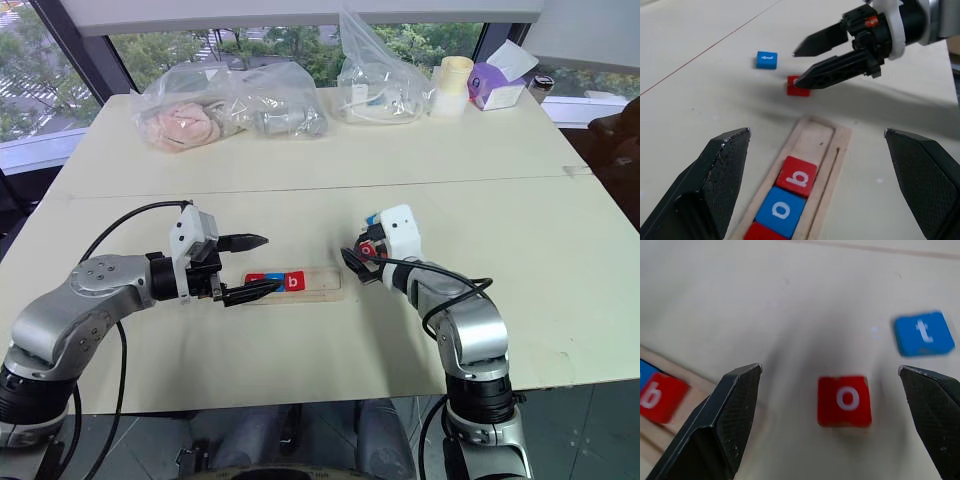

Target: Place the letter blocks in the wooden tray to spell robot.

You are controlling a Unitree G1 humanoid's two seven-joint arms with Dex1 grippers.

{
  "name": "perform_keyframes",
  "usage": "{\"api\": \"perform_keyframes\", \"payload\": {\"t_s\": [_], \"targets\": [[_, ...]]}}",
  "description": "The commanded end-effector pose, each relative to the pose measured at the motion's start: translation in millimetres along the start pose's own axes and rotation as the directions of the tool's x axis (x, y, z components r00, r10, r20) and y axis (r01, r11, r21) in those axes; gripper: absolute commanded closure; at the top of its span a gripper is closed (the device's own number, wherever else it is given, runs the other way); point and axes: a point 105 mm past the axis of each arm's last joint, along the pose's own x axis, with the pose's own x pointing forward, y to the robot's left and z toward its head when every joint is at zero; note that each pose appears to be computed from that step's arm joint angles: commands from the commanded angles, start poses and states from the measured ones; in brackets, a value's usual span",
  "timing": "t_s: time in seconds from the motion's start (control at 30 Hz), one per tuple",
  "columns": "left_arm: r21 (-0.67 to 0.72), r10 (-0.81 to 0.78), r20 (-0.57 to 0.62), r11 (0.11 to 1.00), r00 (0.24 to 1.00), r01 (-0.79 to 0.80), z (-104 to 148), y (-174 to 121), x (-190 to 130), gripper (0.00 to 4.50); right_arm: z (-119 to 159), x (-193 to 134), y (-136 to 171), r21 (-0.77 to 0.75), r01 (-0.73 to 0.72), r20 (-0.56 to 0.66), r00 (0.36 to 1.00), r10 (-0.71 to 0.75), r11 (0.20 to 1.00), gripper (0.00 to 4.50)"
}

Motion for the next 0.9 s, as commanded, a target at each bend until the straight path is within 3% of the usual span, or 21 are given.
{"api": "perform_keyframes", "payload": {"t_s": [0.03,0.13,0.2,0.27,0.37,0.4,0.67,0.9], "targets": [[0.049,-0.025,-0.020,0.998,0.999,0.026,0,-2,0,0.00,-4,4,0,-0.018,0.033,0.005,0.999,-0.033,0.999,0.06],[0.056,-0.016,-0.030,0.998,0.999,0.017,-2,-1,-1,0.00,-13,10,-3,-0.025,0.044,-0.018,0.999,-0.045,0.999,0.06],[0.062,-0.011,-0.037,0.998,0.999,0.013,-3,-2,-2,0.00,-18,13,-5,-0.030,0.050,-0.027,0.998,-0.050,0.998,0.60],[0.060,-0.009,-0.037,0.998,0.999,0.011,-4,-3,-2,0.00,-20,15,-5,-0.049,0.039,-0.026,0.999,-0.040,0.998,1.37],[0.059,-0.006,-0.043,0.998,0.999,0.009,-7,-5,-4,0.00,-15,17,-5,-0.054,0.035,-0.013,0.999,-0.036,0.998,3.06],[0.058,-0.004,-0.044,0.998,0.999,0.007,-7,-5,-4,0.00,-14,17,-4,-0.057,0.033,-0.009,0.999,-0.033,0.998,3.37],[0.101,-0.002,-0.053,0.995,0.999,0.007,-10,-5,3,0.00,12,-5,-19,-0.034,0.174,0.087,0.982,-0.170,0.984,3.35],[0.118,-0.041,-0.062,0.992,0.997,0.048,-12,-2,14,0.00,-13,-48,2,0.122,0.247,-0.035,0.969,-0.245,0.961,3.35]]}}
